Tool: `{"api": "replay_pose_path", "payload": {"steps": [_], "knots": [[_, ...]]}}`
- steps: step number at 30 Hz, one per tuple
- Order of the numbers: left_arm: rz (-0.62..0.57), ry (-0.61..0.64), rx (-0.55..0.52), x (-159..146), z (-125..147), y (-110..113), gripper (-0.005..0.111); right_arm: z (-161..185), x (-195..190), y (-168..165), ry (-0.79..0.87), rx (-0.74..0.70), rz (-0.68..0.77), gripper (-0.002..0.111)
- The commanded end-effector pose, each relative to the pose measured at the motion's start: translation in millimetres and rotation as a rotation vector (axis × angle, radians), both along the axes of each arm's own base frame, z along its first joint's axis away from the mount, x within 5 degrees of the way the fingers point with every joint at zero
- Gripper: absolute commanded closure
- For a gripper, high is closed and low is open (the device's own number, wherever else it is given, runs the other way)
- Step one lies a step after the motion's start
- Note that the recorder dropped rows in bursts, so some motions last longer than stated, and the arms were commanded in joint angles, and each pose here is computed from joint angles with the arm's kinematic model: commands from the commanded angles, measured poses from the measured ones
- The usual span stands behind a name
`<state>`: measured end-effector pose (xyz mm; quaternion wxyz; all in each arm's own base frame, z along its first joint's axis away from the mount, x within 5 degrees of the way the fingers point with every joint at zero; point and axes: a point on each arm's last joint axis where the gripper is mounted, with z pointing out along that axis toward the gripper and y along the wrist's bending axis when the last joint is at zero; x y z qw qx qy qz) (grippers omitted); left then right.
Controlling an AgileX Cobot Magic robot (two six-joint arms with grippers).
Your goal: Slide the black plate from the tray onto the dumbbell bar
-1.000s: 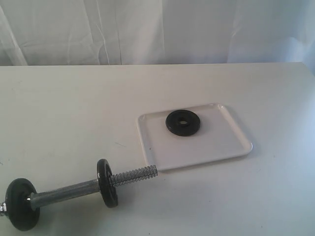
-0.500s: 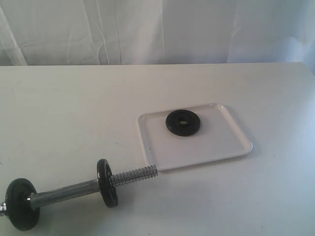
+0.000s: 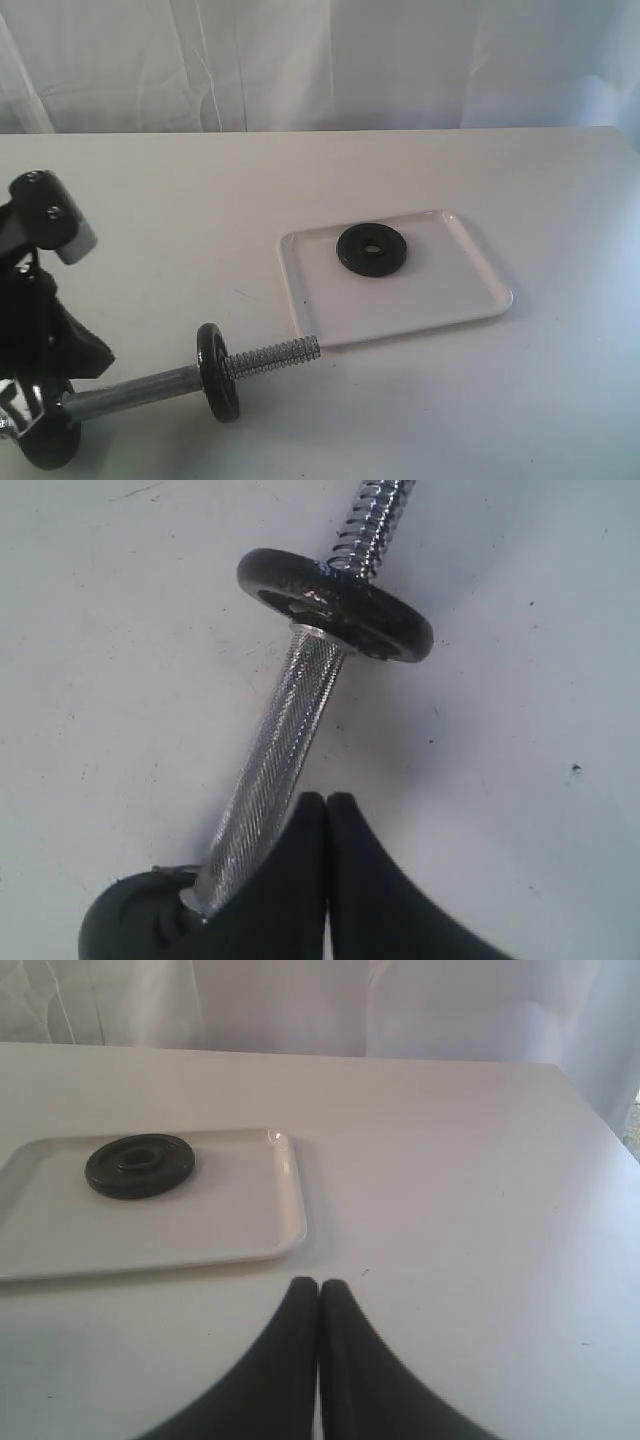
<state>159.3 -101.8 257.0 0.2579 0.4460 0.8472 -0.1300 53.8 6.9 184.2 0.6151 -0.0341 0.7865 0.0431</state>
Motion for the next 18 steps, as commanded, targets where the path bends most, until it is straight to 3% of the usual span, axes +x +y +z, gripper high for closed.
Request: {"api": "replay_pose_path", "payload": {"steps": [1,3,6,10,12,18], "knots": [[-0.075,0.009,0.069,21,-16,-14,0.107,1,0,0,-0.018,-0.004,0.001,0.108],[-0.148,-0.003,0.111,27,-25,-17,0.104,1,0,0,-0.018,-0.004,0.001,0.108],[-0.247,-0.008,0.150,32,-35,-20,0.087,1,0,0,-0.018,-0.004,0.001,0.108],[-0.287,-0.008,0.172,37,-45,-23,0.044,1,0,0,-0.018,-0.004,0.001,0.108],[-0.275,0.004,0.173,41,-51,-25,0.029,1,0,0,-0.018,-0.004,0.005,0.108],[-0.280,0.051,0.175,49,-71,-31,0.033,1,0,0,-0.018,-0.004,0.005,0.108]]}}
